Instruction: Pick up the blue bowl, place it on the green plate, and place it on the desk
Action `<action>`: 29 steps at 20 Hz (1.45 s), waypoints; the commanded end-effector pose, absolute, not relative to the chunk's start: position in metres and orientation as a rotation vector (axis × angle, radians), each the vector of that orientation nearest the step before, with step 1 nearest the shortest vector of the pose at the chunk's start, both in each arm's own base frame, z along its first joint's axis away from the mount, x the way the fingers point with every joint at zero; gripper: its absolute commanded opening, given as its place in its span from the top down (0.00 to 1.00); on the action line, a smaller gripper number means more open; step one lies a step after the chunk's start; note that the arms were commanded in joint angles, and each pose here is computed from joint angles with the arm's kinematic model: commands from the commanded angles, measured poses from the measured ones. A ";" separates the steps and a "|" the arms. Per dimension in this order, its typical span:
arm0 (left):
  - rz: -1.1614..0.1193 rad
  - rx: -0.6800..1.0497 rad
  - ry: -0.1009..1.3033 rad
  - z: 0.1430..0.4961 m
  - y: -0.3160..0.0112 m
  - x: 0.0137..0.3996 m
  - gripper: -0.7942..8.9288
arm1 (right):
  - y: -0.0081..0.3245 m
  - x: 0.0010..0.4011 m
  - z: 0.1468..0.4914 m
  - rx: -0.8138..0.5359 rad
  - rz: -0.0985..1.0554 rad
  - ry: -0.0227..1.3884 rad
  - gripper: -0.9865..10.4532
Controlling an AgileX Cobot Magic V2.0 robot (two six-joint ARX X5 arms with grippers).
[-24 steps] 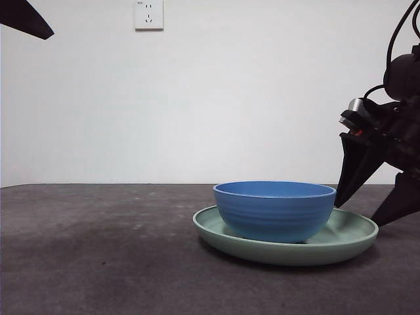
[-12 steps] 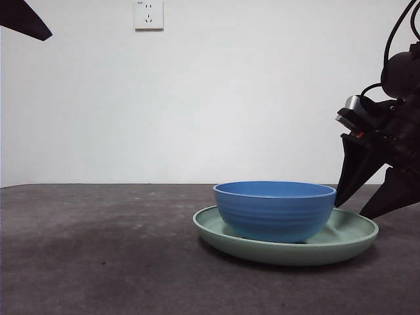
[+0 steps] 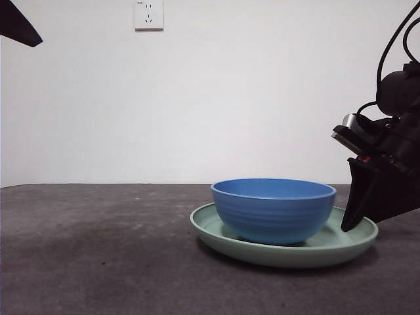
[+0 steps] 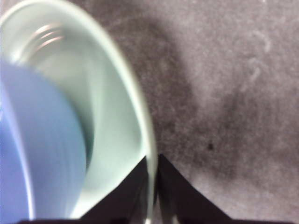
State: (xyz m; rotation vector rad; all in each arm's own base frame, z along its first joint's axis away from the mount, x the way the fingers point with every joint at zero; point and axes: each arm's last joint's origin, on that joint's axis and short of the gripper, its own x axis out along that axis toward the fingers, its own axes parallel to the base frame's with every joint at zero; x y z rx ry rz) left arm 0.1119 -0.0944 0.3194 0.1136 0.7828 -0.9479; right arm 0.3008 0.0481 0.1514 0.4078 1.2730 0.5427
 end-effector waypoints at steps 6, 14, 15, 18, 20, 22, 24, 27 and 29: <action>-0.955 0.112 0.781 0.322 -0.095 0.112 0.18 | 0.043 0.309 0.164 0.507 0.559 1.254 0.91; -0.954 0.114 0.795 0.321 -0.095 0.111 0.18 | 0.079 0.322 0.202 0.513 0.642 1.264 0.91; -0.954 0.114 0.795 0.321 -0.095 0.111 0.18 | 0.089 0.321 0.202 0.509 0.654 1.269 0.91; -0.954 0.114 0.794 0.321 -0.095 0.111 0.18 | 0.119 0.315 0.201 0.458 0.668 1.277 0.91; -0.954 0.114 0.794 0.321 -0.095 0.111 0.18 | 0.136 0.314 0.197 0.452 0.692 1.282 0.91; -0.954 0.114 0.794 0.321 -0.095 0.111 0.18 | 0.152 0.314 0.190 0.458 0.712 1.282 0.91; -0.954 0.114 0.794 0.321 -0.095 0.111 0.18 | 0.163 0.314 0.181 0.419 0.667 1.285 0.91; -0.954 0.114 0.794 0.321 -0.095 0.111 0.18 | 0.171 0.314 0.169 0.377 0.627 1.305 0.91; -0.954 0.114 0.794 0.321 -0.095 0.111 0.18 | 0.173 0.315 0.164 0.393 0.624 1.316 0.91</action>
